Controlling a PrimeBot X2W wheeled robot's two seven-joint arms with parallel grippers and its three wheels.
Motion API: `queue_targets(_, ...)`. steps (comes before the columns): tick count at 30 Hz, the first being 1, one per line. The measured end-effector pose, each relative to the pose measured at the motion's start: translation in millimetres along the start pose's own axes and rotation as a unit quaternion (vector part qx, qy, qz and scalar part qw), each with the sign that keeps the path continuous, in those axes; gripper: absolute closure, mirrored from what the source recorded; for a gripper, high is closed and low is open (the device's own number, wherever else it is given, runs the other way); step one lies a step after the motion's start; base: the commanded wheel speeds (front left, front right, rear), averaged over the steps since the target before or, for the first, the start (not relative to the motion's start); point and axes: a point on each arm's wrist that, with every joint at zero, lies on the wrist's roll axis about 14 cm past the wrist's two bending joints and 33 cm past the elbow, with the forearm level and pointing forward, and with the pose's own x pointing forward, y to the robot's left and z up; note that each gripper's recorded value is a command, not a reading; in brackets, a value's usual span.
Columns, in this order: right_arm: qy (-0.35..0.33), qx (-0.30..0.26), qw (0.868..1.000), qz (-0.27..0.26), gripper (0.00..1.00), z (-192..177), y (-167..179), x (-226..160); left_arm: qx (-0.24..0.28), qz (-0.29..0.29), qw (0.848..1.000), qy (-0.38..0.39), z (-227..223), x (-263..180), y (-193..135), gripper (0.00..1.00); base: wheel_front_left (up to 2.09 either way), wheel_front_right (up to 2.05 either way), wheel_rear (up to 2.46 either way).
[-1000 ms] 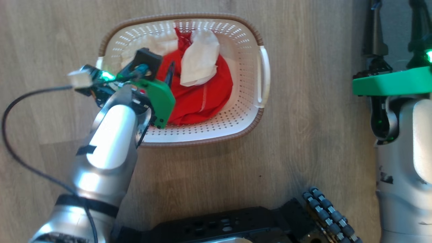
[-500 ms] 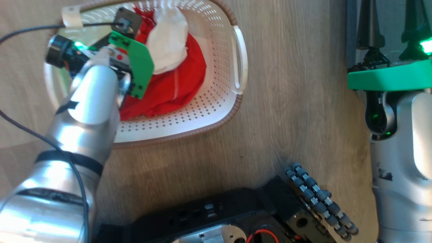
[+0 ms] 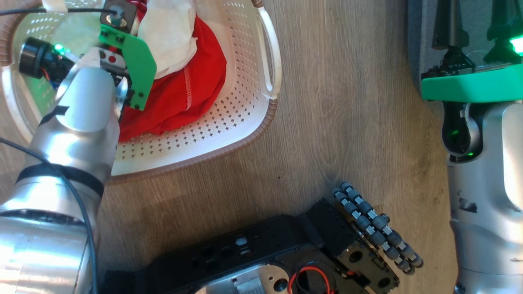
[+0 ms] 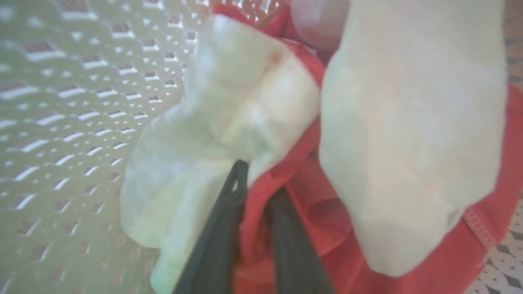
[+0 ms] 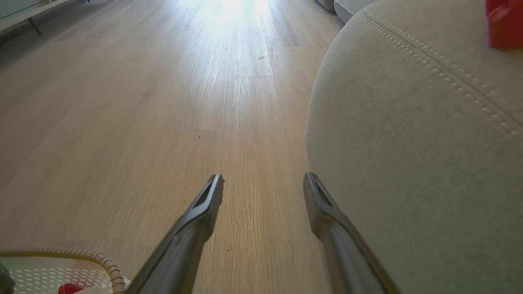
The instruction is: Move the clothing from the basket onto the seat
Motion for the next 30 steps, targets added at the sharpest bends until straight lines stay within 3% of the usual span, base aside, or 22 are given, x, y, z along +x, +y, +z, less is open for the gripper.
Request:
queue_targets(6, -0.017, 0.009, 1.0, 0.0, 0.0, 15.9, 1.9, -0.3, 0.005, -0.013, 0.999, -0.035, 20.1, -14.6, -7.3, 1.0, 0.0, 0.0, 0.0)
queue_targets(13, -0.034, 0.017, 0.999, -0.008, 0.0, 42.1, 0.3, -16.6, -0.033, -0.015, 0.98, -0.197, 91.2, -67.6, -5.4, 1.0, 0.0, 0.0, 0.0)
queue_targets(16, -0.041, 0.016, 0.999, -0.013, 0.0, 56.3, -1.5, -31.2, -0.076, -0.016, 0.962, -0.261, 109.5, -102.5, -1.2, 1.0, 0.0, 0.0, 0.0)
queue_targets(22, -0.071, 0.005, 0.997, -0.02, 0.0, 93.8, -5.1, -63.0, -0.108, 0.013, 0.929, -0.355, 137.4, -181.0, 8.9, 1.0, 0.0, 0.0, 0.0)
queue_targets(23, -0.08, 0.004, 0.997, -0.023, 0.0, 104.4, -6.1, -75.7, -0.12, 0.027, 0.912, -0.391, 146.2, -212.4, 13.8, 1.0, 0.0, 0.0, 0.0)
queue_targets(26, -0.09, 0.003, 0.996, -0.024, 0.0, 117.0, -6.4, -96.9, -0.128, 0.051, 0.885, -0.445, 150.4, -263.5, 21.1, 1.0, 0.0, 0.0, 0.0)
queue_targets(30, -0.099, -0.005, 0.995, -0.019, 0.0, 128.6, -3.4, -125.7, -0.149, 0.095, 0.857, -0.484, 125.5, -318.6, 32.7, 1.0, 0.0, 0.0, 0.0)
